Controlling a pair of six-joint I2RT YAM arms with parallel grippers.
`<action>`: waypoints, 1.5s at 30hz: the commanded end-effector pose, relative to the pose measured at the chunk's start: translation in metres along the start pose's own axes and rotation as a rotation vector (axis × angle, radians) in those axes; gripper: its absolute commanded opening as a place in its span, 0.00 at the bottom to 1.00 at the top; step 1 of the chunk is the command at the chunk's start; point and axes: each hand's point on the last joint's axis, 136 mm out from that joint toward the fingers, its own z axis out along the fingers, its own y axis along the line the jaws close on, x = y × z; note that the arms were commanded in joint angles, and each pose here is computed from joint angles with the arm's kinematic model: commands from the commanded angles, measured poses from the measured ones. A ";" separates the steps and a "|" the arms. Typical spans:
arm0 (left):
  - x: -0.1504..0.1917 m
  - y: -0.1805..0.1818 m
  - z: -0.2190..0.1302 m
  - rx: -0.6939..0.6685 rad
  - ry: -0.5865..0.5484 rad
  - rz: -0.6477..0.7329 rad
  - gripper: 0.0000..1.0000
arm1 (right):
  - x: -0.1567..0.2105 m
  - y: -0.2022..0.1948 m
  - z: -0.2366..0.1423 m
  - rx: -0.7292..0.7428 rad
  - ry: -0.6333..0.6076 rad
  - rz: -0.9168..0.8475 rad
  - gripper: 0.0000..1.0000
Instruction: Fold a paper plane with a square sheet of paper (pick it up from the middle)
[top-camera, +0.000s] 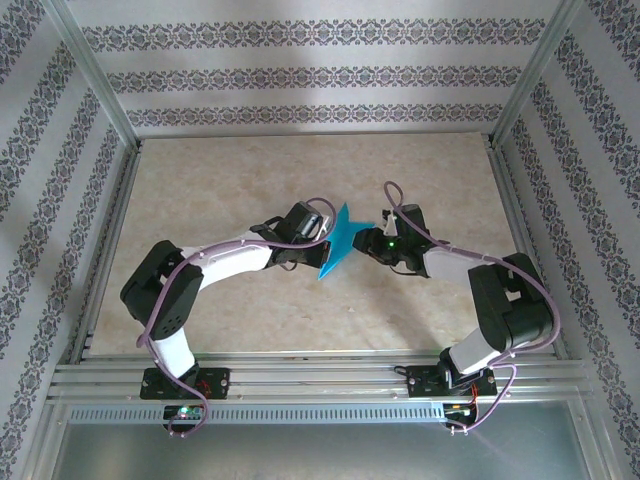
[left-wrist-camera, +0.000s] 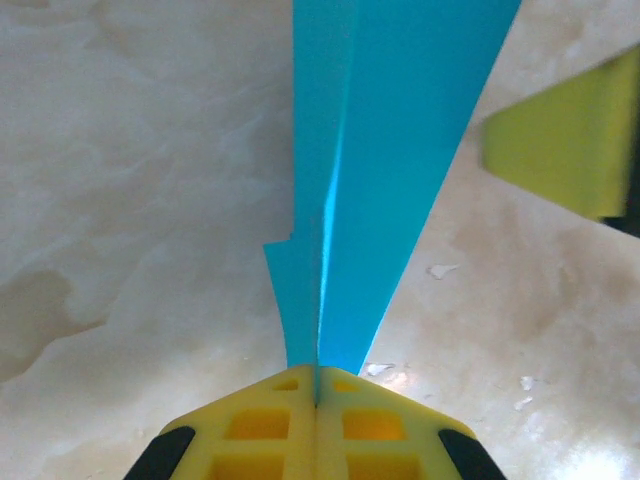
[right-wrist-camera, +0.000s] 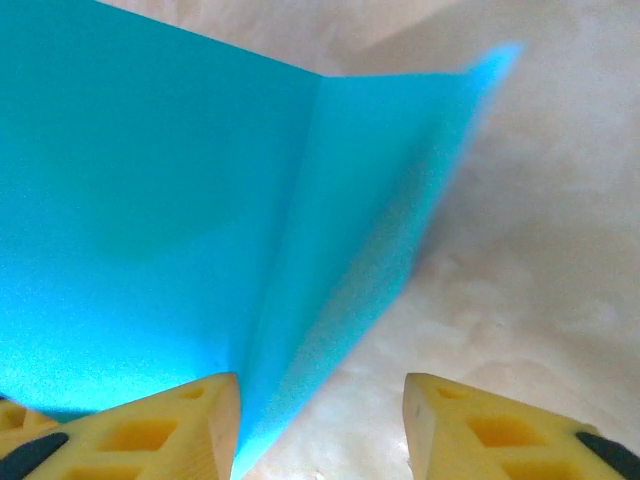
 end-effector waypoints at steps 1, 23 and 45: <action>0.007 0.012 -0.001 -0.105 0.029 0.012 0.02 | -0.007 -0.007 -0.014 0.046 -0.097 0.023 0.52; 0.021 -0.052 0.016 -0.049 0.085 0.112 0.01 | -0.009 0.005 -0.027 -0.005 -0.151 0.084 0.33; -0.008 0.009 -0.041 -0.259 0.052 0.081 0.01 | -0.023 -0.003 -0.052 0.148 -0.171 0.088 0.62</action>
